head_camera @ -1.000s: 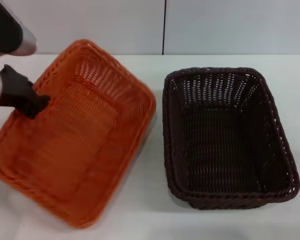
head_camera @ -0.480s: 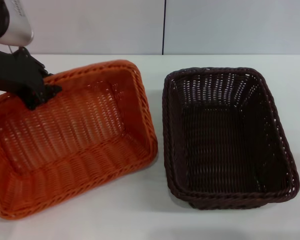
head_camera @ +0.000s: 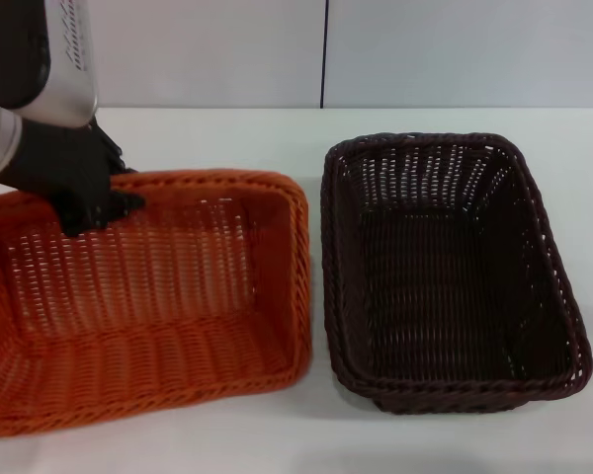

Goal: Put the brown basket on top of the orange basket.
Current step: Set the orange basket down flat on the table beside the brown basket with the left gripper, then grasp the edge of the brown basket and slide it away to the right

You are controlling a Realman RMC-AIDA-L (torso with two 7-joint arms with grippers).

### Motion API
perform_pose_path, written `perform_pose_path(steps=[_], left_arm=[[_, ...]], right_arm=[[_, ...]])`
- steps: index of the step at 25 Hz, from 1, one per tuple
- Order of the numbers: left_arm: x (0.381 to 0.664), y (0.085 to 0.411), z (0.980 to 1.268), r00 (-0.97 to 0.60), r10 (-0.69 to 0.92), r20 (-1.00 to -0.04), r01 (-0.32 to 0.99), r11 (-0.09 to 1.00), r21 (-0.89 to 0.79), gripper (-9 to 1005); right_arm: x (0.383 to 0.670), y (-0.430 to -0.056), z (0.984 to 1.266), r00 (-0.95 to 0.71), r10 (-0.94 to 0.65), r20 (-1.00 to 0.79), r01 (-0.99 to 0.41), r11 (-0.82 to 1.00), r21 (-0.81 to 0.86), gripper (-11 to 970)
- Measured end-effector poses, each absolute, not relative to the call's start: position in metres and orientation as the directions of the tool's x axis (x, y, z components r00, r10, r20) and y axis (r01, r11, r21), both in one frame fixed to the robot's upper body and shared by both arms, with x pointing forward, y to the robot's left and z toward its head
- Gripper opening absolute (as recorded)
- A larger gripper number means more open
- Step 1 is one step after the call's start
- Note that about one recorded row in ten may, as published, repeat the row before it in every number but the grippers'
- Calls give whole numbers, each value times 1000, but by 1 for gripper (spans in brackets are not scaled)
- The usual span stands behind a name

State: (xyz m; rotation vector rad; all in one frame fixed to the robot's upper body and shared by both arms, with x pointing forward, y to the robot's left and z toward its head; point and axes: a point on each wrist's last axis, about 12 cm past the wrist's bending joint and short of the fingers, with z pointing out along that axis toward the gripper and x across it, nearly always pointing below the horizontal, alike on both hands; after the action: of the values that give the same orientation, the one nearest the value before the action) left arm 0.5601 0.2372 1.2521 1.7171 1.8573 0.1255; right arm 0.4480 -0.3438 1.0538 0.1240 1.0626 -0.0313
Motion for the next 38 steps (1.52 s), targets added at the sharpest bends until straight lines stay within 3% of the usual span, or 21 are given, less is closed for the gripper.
perform_pose_path(steps=[12,22,26,28,29,33,34,36,37,38], left_arm=[[596,227,1210,-36,924,-381,916,183,358,170],[605,220,1203,0,928,-372,864,187,468,243],[611,205,1205,52,915,-400,814,194,548,444],[611,205,1205,52,915,-400,814,194,548,491],[608,210,1212,44,862,-505,656,356,666,515],[600,221,1214,42,765,-643,466,554,690,631],[588,231,1205,70,675,-734,314,683,659,666],[567,241,1183,109,585,-804,159,788,594,735],[567,241,1183,109,585,-804,159,788,594,735],[546,254,1170,186,494,-849,-7,865,502,736]], right_arm=[[449,-338,1053,481,46,-876,51,995,81,660],[451,-335,1053,479,53,-876,30,997,77,659],[451,-335,1053,479,53,-876,30,997,77,659],[451,-335,1054,482,53,-874,29,997,77,659],[451,-335,1054,484,51,-873,30,997,75,659],[453,-334,1057,505,51,-862,30,997,76,659],[454,-334,1059,513,53,-857,30,996,80,659],[458,-332,1063,537,66,-841,27,995,95,659],[461,-330,1067,553,74,-830,22,994,104,659],[464,-329,1070,565,82,-821,16,994,111,659]])
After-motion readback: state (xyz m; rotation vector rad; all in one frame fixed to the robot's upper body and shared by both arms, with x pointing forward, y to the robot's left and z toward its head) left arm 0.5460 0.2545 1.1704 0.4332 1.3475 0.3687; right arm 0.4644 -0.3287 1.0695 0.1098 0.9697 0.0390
